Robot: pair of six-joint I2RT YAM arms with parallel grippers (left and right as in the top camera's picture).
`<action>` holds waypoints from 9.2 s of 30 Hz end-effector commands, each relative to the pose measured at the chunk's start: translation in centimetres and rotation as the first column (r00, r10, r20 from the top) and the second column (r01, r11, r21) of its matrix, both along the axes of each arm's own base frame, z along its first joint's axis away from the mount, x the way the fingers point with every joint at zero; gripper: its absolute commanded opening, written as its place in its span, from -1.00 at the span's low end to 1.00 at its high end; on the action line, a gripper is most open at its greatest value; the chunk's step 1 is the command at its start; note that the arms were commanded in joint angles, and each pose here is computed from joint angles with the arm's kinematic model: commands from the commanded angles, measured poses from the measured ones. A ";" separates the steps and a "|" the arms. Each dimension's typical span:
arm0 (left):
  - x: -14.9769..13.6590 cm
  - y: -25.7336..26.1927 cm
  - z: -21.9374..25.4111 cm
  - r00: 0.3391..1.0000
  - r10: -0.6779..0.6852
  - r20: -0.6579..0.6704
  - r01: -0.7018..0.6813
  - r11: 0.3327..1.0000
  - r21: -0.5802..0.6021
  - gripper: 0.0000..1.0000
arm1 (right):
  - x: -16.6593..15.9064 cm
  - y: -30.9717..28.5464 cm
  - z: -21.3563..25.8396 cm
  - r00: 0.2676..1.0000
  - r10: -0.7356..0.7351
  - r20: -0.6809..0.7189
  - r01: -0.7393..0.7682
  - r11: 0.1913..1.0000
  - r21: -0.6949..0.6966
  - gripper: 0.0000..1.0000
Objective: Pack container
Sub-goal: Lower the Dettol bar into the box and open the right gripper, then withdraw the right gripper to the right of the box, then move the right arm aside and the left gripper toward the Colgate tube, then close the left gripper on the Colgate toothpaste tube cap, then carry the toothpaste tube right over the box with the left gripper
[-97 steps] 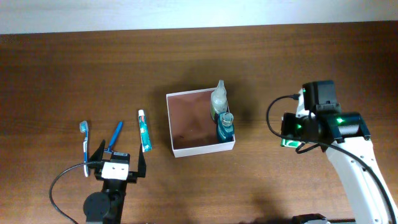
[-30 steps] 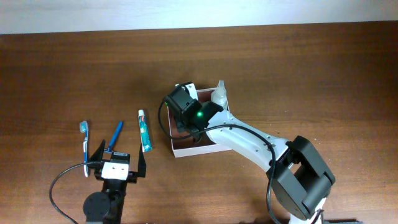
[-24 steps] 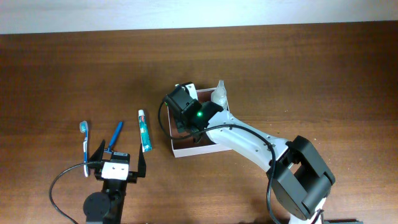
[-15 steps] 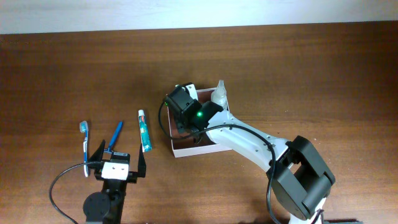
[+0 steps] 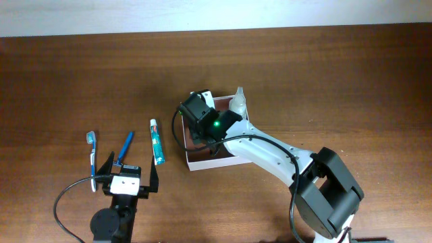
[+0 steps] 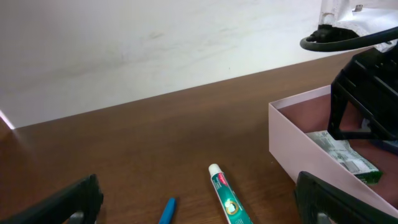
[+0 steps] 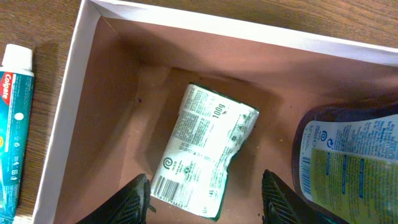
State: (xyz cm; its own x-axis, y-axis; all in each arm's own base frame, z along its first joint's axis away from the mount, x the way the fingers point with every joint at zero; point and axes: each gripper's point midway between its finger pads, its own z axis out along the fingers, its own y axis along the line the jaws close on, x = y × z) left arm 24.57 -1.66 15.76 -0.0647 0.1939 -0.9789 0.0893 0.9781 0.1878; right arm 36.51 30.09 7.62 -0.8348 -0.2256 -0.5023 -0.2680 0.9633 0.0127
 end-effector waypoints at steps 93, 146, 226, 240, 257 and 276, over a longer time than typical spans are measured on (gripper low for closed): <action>0.0 0.0 -0.2 1.000 -0.006 -0.002 0.006 1.000 0.015 0.99 | -8.0 -13.4 -0.6 0.817 0.248 -0.520 0.199 0.725 0.659 -0.92; 0.0 0.0 -0.2 1.000 -0.006 -0.002 0.006 1.000 0.015 0.99 | -3.1 -34.9 14.1 0.849 -0.527 0.041 0.463 0.778 0.424 0.97; 12.6 -0.4 -10.6 0.527 0.053 -0.848 -0.394 0.899 -0.189 0.39 | -2.9 -34.9 13.5 0.849 -0.527 0.022 0.470 0.776 0.421 0.97; 13.5 -2.0 -10.8 0.570 0.149 -0.808 -0.311 0.949 -0.044 0.31 | -2.9 -34.9 13.5 0.850 -0.527 0.023 0.470 0.776 0.421 0.97; 12.9 -1.5 -16.2 0.468 0.198 -0.861 -0.322 0.946 0.042 0.21 | -2.9 -34.9 13.5 0.850 -0.527 0.023 0.470 0.776 0.421 0.97; 14.9 -2.1 -9.9 0.570 0.177 -0.802 -0.316 0.949 -0.015 -0.78 | -2.9 -34.9 13.5 0.850 -0.527 0.023 0.470 0.776 0.421 0.97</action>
